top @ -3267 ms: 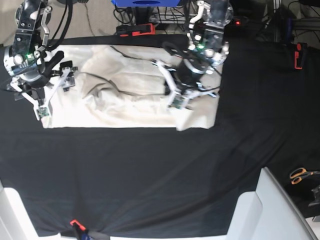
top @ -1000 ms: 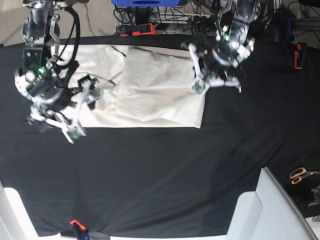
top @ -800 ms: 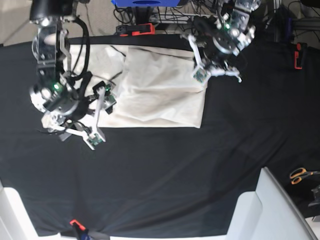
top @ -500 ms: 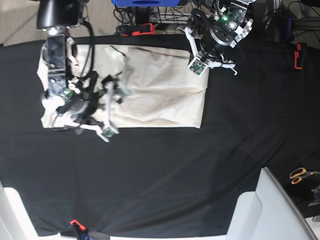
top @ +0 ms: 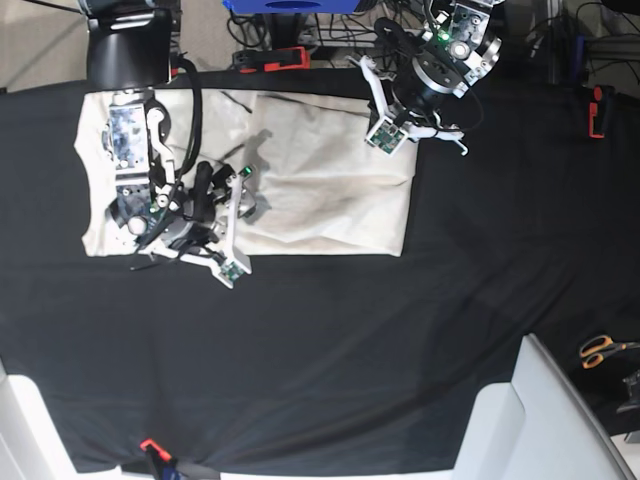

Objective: Fold the T-shirt properly

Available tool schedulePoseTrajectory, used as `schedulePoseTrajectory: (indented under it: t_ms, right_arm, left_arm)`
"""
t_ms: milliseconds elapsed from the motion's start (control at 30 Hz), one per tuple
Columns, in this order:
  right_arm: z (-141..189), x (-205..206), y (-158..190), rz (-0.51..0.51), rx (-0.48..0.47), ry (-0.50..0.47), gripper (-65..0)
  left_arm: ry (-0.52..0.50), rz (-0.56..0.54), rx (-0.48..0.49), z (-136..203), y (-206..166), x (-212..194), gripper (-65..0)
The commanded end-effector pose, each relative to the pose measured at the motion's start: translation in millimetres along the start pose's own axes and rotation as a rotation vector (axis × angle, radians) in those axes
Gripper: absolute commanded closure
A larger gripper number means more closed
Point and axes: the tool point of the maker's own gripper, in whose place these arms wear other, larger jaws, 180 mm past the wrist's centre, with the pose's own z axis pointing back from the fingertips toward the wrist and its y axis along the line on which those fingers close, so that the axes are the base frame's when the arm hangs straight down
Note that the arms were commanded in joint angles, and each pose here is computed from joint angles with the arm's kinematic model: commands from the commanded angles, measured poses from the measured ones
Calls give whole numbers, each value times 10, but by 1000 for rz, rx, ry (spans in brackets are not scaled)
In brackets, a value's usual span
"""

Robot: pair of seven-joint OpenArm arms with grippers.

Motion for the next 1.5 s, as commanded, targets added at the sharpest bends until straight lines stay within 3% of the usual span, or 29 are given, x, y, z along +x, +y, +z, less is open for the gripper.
schedulePoseTrajectory:
  t_ms: [0, 233, 433, 500, 600, 667, 933, 1300, 1467]
  right_arm:
    - [53, 213, -87, 5, -16, -58, -323]
    - [-21, 241, -90, -2, 3, -62, -315]
    - [-108, 179, -44, -14, 29, -47, -311]
    - [-105, 205, -48, -16, 29, -63, -254]
    - [-105, 205, -48, -16, 29, -63, -60]
    - [-104, 200, -54, -16, 28, -62, 0]
    - [-78, 202, -99, -10, 15, -64, -14]
    - [69, 133, -445, -23, -90, -34, -12]
    - [76, 115, -471, -22, -95, -28, -12]
  left_arm:
    - [-29, 4, 9, 20, 37, 67, 0]
    - [-46, 0, 22, -47, 124, 152, 0]
    - [1, 8, 10, -208, 133, -2, 0]
    - [10, 9, 8, -226, 133, -34, 0]
    - [31, 5, 6, -264, 137, -104, 0]
    - [53, 9, 0, -286, 123, -190, 0]
    - [112, 18, -12, -305, 91, -431, 0]
    - [118, 17, -13, -295, 88, -454, 0]
    - [117, 15, -17, -297, 71, -449, 0]
